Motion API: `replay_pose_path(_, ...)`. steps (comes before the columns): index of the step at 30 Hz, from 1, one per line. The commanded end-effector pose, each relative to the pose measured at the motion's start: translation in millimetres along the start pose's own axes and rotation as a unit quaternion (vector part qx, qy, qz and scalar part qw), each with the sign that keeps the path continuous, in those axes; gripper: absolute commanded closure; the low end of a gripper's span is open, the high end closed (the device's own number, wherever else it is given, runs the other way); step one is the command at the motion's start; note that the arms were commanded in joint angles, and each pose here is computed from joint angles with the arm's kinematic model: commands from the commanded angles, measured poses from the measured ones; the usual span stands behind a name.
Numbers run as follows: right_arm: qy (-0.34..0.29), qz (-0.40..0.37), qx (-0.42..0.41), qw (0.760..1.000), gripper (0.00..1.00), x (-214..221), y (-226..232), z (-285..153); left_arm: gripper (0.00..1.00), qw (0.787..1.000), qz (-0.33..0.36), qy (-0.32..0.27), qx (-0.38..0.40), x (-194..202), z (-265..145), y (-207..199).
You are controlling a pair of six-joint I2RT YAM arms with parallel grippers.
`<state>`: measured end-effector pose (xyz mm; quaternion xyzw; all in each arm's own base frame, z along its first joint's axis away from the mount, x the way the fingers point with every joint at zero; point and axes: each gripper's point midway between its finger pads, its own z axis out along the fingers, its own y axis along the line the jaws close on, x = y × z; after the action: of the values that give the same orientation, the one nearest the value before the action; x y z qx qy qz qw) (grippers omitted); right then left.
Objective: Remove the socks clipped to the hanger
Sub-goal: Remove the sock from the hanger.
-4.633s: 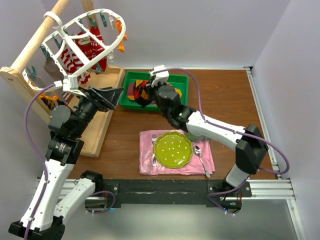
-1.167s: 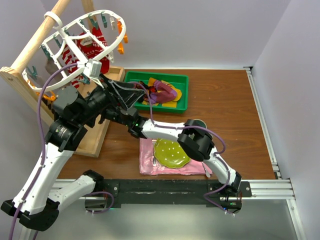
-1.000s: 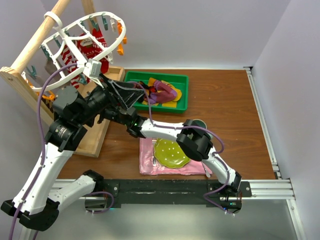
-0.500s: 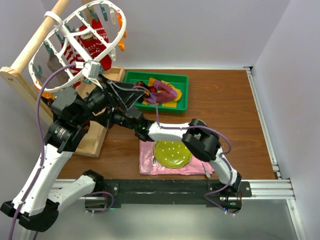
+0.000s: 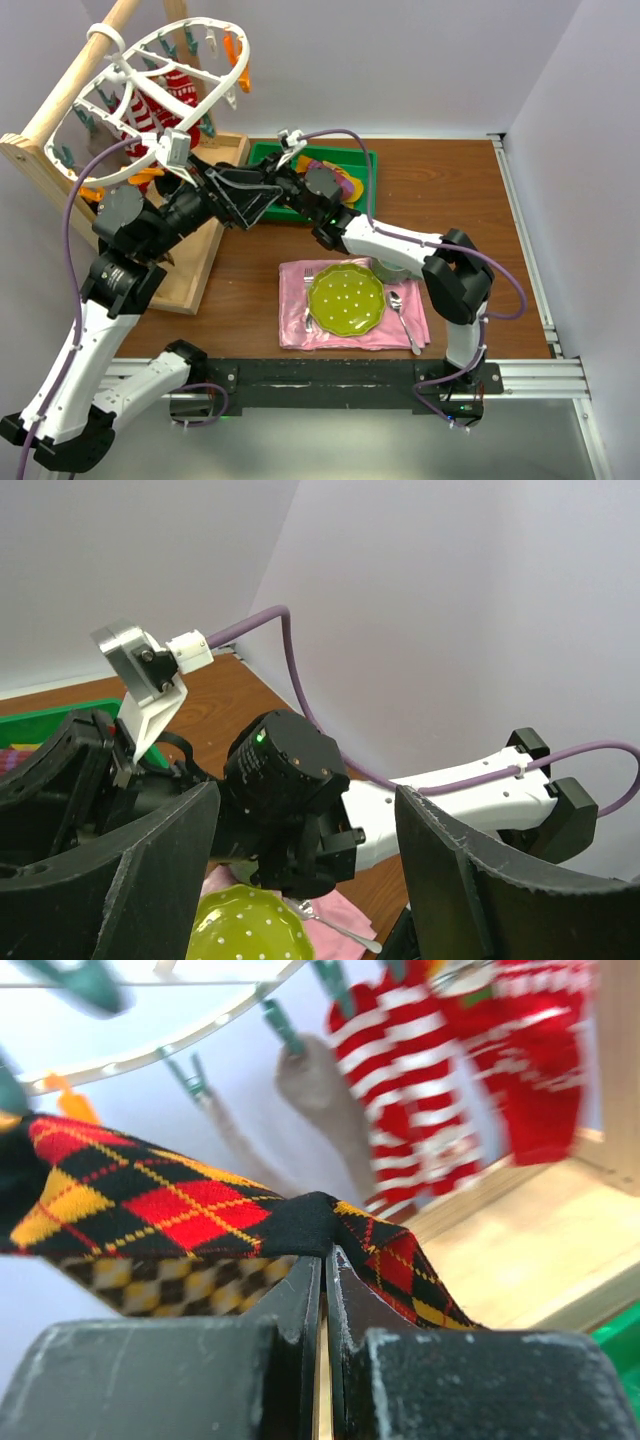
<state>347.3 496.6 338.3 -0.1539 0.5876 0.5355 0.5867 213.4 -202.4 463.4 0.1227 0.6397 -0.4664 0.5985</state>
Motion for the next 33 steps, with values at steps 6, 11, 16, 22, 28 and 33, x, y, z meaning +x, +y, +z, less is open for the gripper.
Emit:
replay_pose_path(6,-0.007,-0.053,0.049,0.997,1.0,-40,-38,-10,0.24,1.0,0.005,0.004,-0.012,7,-12,2)
replay_pose_path(11,-0.011,-0.063,0.067,0.996,1.0,-57,-56,-13,0.24,1.0,0.005,0.0,-0.02,6,-16,3)
replay_pose_path(16,-0.009,-0.068,0.086,0.994,1.0,-65,-71,-18,0.24,0.999,0.001,-0.005,-0.033,5,-19,6)
replay_pose_path(22,-0.02,-0.069,0.108,0.992,1.0,-70,-77,-32,0.27,0.993,-0.006,-0.038,-0.112,2,-29,35)
replay_pose_path(28,-0.037,-0.06,0.124,0.99,1.0,-70,-74,-51,0.28,0.987,-0.014,-0.042,-0.154,18,-31,59)
replay_pose_path(33,-0.037,-0.082,0.144,0.985,1.0,-61,-63,-64,0.29,0.983,-0.022,-0.045,-0.176,27,-28,75)
